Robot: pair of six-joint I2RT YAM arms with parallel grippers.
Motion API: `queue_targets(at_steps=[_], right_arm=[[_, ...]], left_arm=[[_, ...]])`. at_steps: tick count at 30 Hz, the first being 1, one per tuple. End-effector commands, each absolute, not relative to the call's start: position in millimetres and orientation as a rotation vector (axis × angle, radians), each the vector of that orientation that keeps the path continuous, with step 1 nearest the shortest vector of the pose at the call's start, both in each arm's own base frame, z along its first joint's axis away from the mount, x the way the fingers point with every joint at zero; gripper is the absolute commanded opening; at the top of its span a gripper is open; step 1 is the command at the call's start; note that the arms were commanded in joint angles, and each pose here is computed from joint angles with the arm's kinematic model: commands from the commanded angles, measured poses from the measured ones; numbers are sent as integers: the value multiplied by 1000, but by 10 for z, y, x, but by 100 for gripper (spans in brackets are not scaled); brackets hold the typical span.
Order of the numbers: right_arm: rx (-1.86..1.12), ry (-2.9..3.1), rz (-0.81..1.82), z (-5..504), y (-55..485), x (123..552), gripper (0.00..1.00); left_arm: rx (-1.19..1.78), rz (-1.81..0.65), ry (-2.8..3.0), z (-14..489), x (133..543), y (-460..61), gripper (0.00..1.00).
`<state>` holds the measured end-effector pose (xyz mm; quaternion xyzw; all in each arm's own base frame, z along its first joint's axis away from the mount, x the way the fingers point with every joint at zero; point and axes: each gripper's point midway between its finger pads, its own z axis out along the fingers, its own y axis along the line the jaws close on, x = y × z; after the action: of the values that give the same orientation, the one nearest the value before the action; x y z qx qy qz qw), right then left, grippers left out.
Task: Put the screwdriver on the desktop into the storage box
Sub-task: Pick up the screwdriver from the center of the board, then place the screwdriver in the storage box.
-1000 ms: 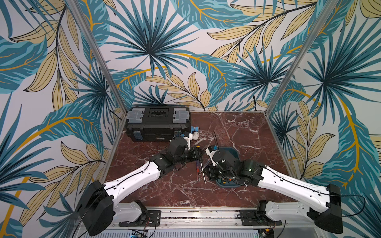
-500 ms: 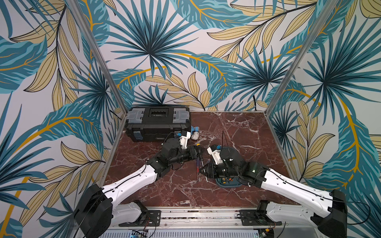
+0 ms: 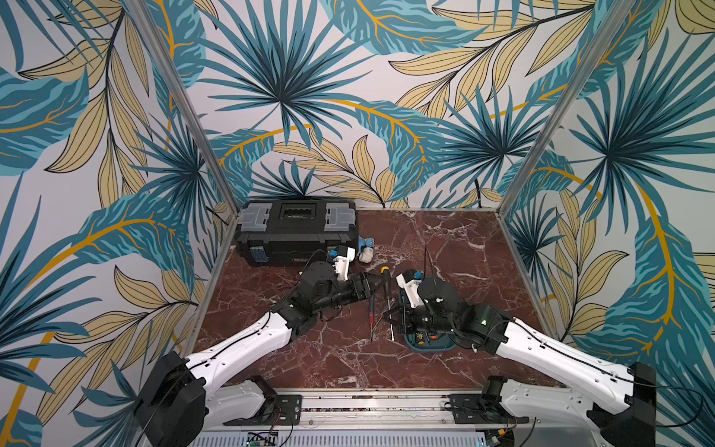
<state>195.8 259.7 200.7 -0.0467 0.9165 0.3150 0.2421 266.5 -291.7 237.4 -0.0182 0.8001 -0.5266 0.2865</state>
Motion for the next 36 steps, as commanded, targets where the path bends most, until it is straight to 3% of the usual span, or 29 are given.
queue_targets(at_steps=[1, 4, 12, 15, 21, 23, 26, 28, 32, 36], right_arm=[[-55, 2601, 445, 1722, 2058, 2040, 0], [-10, 2654, 245, 1551, 1789, 2051, 0], [32, 2725, 95, 1270, 1488, 2140, 0], [12, 2770, 21, 1127, 1386, 2191, 0], [-26, 2814, -55, 992, 1322, 2317, 0], [-14, 2817, -57, 989, 1315, 2342, 9], [-2, 2822, -56, 1005, 1318, 2347, 40], [10, 2824, -45, 1040, 1314, 2330, 52], [17, 2823, 21, 1154, 1349, 2264, 53], [41, 2790, 76, 1290, 1340, 2211, 43]], left_arm=[[-61, -1143, 2154, 2433, 2848, -2687, 93], [-29, -975, 2212, 2339, 2940, -2626, 91], [90, -599, 2394, 1739, 3022, -2728, 74], [124, -508, 2446, 1509, 3057, -2782, 68], [143, -479, 2513, 1196, 3141, -2931, 65], [153, -459, 2532, 1110, 3187, -2980, 64], [164, -428, 2565, 976, 3235, -3035, 63], [167, -411, 2583, 889, 3269, -3066, 63], [188, -362, 2613, 771, 3320, -3109, 63], [181, -248, 2670, 595, 3337, -3041, 58]])
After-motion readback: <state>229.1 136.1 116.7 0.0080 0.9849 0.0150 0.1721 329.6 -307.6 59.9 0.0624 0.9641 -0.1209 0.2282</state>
